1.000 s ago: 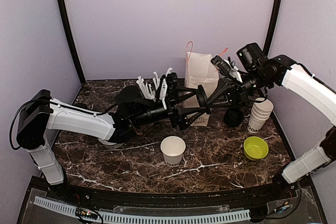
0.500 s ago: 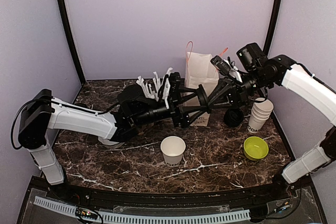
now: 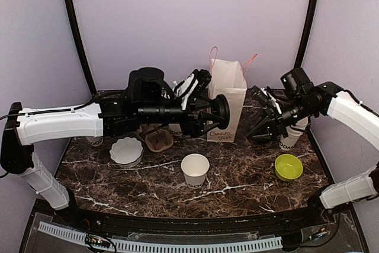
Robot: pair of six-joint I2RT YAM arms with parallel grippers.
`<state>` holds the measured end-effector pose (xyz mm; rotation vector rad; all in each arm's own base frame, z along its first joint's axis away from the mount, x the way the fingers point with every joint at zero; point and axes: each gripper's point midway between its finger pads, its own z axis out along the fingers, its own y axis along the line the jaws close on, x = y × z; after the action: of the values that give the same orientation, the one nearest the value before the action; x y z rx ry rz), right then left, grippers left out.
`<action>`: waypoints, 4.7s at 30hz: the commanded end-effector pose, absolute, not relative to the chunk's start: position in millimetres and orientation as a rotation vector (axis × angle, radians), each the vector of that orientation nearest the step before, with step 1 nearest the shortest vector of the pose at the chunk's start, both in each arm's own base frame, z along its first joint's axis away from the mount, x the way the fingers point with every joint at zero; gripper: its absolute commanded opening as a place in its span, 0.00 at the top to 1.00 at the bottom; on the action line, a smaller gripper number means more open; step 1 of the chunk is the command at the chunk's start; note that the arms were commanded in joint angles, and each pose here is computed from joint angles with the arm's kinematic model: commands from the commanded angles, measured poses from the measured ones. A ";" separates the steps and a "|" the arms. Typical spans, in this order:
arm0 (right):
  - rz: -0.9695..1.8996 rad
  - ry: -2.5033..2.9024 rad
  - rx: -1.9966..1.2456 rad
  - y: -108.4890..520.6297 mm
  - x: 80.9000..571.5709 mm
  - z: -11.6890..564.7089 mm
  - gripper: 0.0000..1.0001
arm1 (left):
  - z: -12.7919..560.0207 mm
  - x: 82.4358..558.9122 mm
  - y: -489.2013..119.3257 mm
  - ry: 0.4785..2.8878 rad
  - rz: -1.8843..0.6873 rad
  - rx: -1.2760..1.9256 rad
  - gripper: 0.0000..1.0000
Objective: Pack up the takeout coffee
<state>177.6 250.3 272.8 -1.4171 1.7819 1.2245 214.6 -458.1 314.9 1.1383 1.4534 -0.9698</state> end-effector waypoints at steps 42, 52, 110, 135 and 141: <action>1.087 1.991 -1.367 246.5 208.2 164.5 0.57 | 173.6 199.3 -389.7 2.365 -0.402 1.637 0.30; 1.089 2.006 -1.374 246.5 208.9 161.1 0.57 | 165.9 191.9 -391.8 2.390 -0.425 1.673 0.30; 1.388 2.340 -1.204 276.8 206.6 166.8 0.58 | 206.4 233.1 -358.1 2.327 -0.904 0.842 0.15; 1.703 2.423 -1.275 321.5 174.9 131.6 0.57 | 136.0 230.5 -364.0 2.510 -1.031 0.566 0.38; 1.728 2.427 -1.293 332.0 176.4 131.7 0.57 | 126.4 230.2 -367.2 2.528 -1.038 0.574 0.42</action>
<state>177.8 321.7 122.0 -1.2598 2.4694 1.6766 231.7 -364.3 128.7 0.5708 2.5305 -1.0071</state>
